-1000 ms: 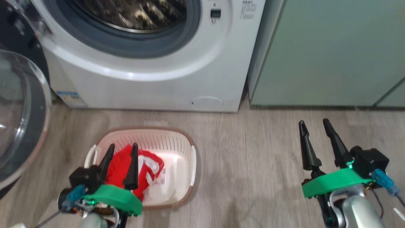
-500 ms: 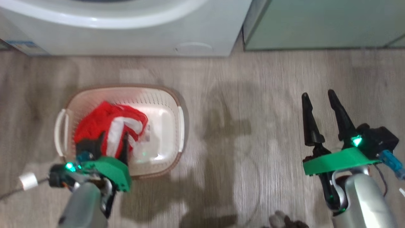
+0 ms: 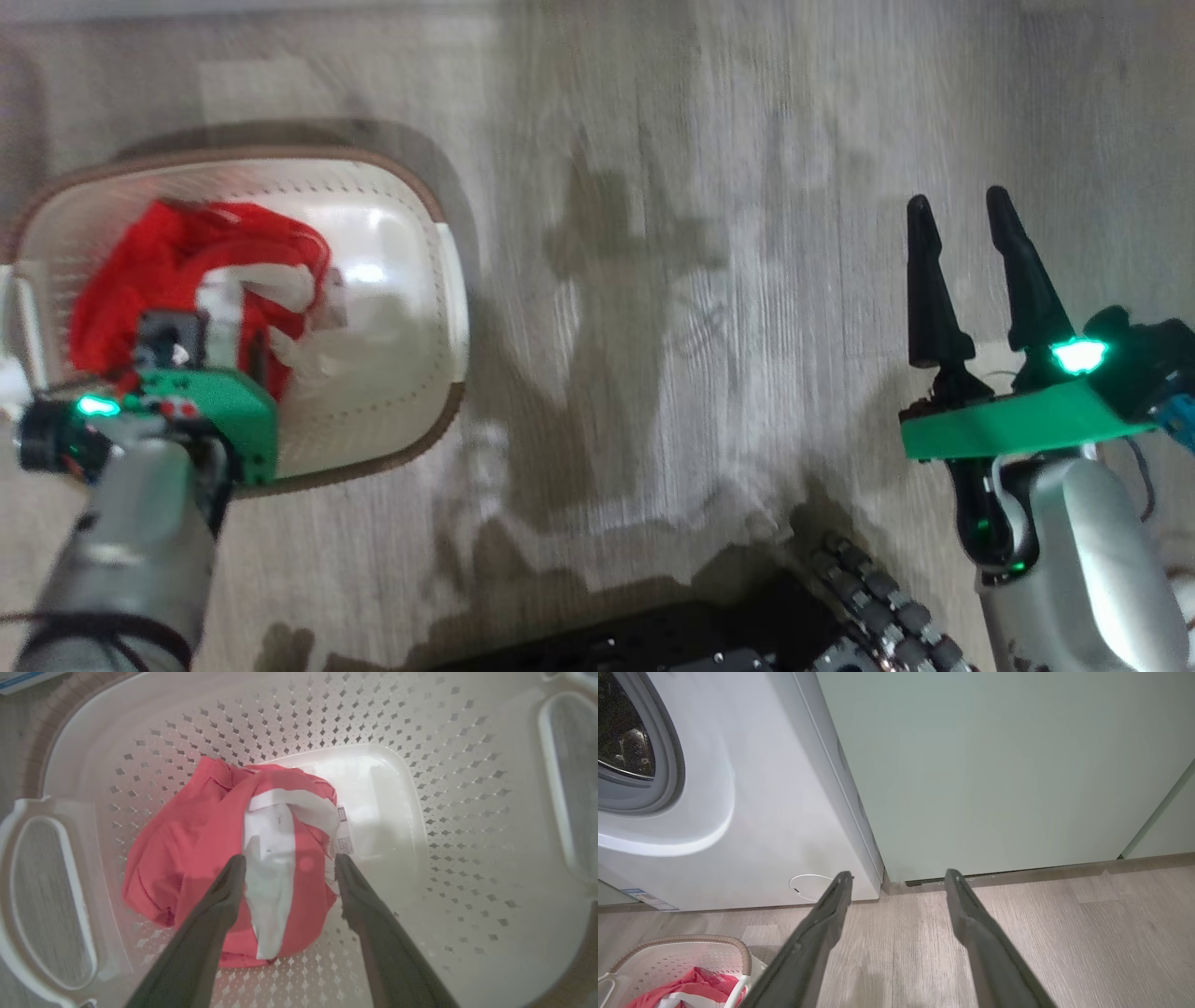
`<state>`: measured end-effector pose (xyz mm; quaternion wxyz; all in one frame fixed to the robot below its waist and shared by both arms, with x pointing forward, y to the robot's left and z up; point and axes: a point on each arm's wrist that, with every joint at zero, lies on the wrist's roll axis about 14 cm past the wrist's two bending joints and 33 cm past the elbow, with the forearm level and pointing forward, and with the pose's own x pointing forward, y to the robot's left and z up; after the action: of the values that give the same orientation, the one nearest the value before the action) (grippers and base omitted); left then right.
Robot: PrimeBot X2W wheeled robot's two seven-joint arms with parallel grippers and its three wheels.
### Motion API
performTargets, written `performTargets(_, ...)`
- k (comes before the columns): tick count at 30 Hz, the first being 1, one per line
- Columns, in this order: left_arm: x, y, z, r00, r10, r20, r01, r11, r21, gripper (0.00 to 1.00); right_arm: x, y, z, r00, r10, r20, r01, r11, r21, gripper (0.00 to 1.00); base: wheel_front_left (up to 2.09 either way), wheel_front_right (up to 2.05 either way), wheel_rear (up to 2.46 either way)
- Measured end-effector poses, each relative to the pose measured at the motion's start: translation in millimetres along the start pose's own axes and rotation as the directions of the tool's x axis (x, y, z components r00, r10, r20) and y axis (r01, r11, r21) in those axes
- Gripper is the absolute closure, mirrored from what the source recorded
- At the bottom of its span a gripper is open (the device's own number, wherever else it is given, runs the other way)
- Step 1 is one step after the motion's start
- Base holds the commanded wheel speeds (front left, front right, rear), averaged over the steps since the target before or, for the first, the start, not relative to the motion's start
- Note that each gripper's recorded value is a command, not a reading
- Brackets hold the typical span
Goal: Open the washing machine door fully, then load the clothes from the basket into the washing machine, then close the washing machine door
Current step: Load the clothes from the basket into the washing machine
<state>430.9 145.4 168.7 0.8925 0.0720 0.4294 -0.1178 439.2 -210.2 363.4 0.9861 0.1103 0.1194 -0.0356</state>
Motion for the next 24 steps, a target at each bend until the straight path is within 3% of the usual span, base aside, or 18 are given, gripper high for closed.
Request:
performTargets(11, 55.8, 12.6, -33.5, 0.983, 0.044, -0.178, -0.027, 0.995, 0.099, 0.00, 5.8, -25.7, -27.7, 0.995, -0.069, -0.067, 0.070, 0.998, 0.002, 0.00, 0.00, 0.00, 0.00)
performTargets(21, 89.1, 27.7, -61.6, 0.952, 0.092, -0.292, -0.091, 0.996, 0.018, 0.00, 11.6, -37.0, -48.6, 0.989, -0.094, -0.114, 0.094, 0.996, -0.011, 0.00, 0.00, 0.00, 0.00)
performTargets(22, 90.4, 27.7, -63.7, 0.948, 0.093, -0.304, -0.095, 0.995, 0.008, 0.29, 11.4, -37.1, -50.5, 0.988, -0.095, -0.118, 0.095, 0.995, -0.007, 0.00, 0.00, 0.00, 0.00)
performTargets(23, 91.6, 27.5, -64.2, 0.946, 0.093, -0.310, -0.098, 0.995, -0.002, 1.00, 11.4, -36.7, -51.9, 0.988, -0.094, -0.122, 0.094, 0.996, -0.007, 0.00, 0.00, 0.00, 0.00)
performTargets(24, 92.1, 27.7, -65.2, 0.944, 0.093, -0.315, -0.101, 0.995, -0.008, 1.00, 11.5, -35.9, -53.3, 0.988, -0.091, -0.126, 0.091, 0.996, -0.007, 0.00, 0.00, 0.00, 0.00)
